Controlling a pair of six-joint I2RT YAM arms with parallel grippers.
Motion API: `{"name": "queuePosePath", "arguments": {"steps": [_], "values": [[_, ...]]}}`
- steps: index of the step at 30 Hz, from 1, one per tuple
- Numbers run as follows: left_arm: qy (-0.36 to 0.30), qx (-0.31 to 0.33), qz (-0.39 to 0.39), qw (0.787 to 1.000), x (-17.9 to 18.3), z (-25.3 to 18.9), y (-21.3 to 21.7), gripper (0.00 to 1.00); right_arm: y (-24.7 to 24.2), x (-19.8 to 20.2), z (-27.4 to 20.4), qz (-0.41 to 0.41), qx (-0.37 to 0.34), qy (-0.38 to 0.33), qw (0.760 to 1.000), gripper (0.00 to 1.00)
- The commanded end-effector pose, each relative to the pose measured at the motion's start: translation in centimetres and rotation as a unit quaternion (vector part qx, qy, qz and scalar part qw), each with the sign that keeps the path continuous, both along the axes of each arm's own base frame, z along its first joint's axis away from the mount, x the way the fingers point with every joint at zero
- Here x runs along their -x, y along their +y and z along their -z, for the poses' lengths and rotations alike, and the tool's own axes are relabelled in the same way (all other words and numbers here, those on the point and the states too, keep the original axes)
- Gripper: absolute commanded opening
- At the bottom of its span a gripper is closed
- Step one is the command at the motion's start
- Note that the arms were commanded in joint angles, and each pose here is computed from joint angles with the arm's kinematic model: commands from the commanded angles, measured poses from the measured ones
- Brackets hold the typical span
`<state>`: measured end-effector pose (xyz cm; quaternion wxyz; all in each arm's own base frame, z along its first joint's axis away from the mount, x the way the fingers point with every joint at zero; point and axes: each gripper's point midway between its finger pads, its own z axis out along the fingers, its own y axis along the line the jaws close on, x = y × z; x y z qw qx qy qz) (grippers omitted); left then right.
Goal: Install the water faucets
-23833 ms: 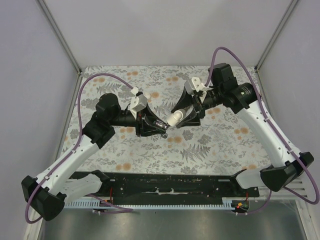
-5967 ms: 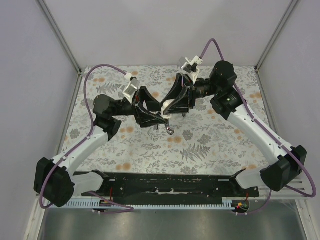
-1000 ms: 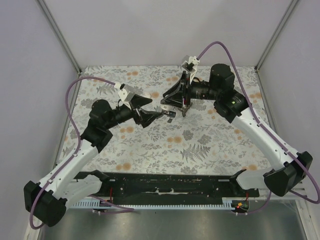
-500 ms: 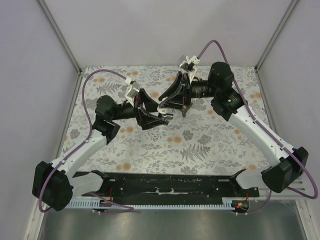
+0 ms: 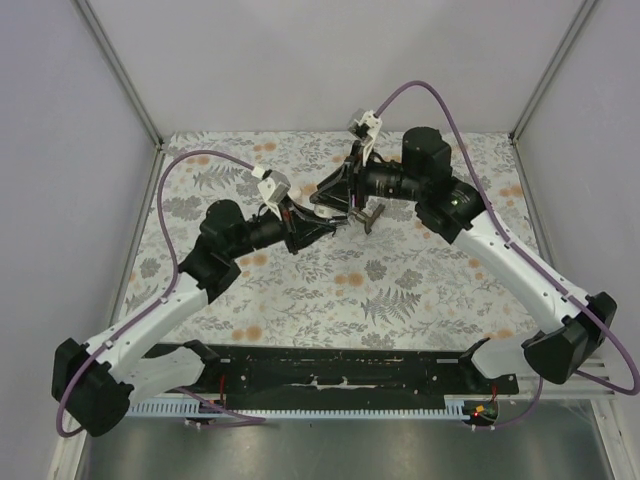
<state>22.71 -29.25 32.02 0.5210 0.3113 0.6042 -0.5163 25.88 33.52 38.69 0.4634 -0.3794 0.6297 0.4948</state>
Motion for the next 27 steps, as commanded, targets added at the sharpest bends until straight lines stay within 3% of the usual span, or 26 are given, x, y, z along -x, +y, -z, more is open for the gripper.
{"name": "queuePosePath", "arguments": {"steps": [1,6,9,11,14,17,21,27], "values": [[-0.074,-0.045,-0.230,0.969,-4.0,-1.9,3.4,0.02,-2.4,-3.9,0.7,0.205,0.080,-0.041,0.975,0.00],[-0.127,-0.096,-0.387,0.908,-4.2,-2.6,4.8,0.02,-4.8,-6.5,4.0,0.367,0.142,-0.010,0.919,0.00],[-0.139,-0.137,-0.475,0.858,-4.5,-2.0,5.7,0.02,-5.2,-6.8,4.9,0.400,0.134,0.020,0.906,0.00],[-0.141,-0.144,-0.488,0.849,-4.3,-1.9,5.3,0.06,-5.2,-7.1,5.3,0.410,0.127,0.031,0.903,0.00],[-0.128,-0.117,-0.449,0.876,-3.6,-2.0,3.7,0.46,-5.3,-7.2,5.3,0.412,0.121,0.035,0.902,0.00],[-0.134,-0.098,-0.389,0.906,-2.3,-2.5,2.5,0.71,-5.7,-7.6,5.0,0.409,0.101,0.046,0.906,0.00],[-0.140,-0.090,-0.299,0.940,-0.6,-3.1,2.7,0.80,-6.3,-7.9,3.7,0.379,0.059,0.049,0.922,0.00],[-0.093,-0.060,-0.186,0.976,-0.3,-2.3,5.0,0.83,-4.2,-5.2,-0.4,0.180,-0.040,0.008,0.983,0.00]]}}
